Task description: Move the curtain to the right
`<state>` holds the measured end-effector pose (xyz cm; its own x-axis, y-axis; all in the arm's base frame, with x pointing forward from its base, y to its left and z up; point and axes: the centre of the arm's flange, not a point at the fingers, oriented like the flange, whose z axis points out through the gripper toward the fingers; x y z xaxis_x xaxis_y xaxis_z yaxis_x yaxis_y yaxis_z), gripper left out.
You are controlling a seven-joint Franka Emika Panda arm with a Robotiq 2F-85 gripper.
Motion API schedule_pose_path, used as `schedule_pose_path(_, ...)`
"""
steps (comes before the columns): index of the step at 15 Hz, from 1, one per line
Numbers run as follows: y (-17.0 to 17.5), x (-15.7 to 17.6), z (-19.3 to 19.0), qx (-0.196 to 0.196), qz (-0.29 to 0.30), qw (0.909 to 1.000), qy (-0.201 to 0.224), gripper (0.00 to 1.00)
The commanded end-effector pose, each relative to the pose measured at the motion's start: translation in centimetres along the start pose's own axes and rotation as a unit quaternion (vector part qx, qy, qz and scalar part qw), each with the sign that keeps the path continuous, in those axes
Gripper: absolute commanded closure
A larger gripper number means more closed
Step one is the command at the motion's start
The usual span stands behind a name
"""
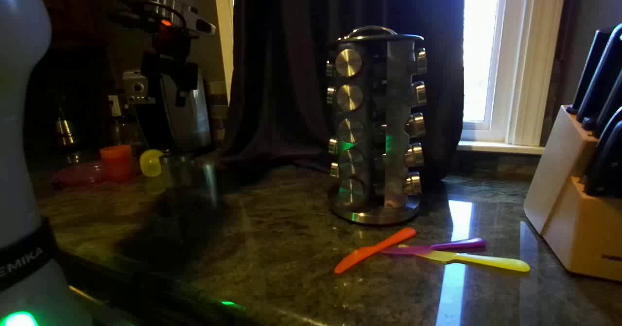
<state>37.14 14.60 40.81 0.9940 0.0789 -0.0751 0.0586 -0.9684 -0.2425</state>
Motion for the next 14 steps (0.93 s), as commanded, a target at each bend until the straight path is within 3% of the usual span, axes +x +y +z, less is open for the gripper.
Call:
schedule_pose_path(1, 0.0, 0.0, 0.0, 0.0, 0.0, 1.0, 0.0, 0.0)
schedule_pose_path(9, -0.5, 0.3, -0.1, -0.004, -0.001, 1.0, 0.006, 0.0)
schedule_pose_path(14, -6.2, 3.0, -5.0, -0.037, 0.007, 0.9901, 0.135, 0.0)
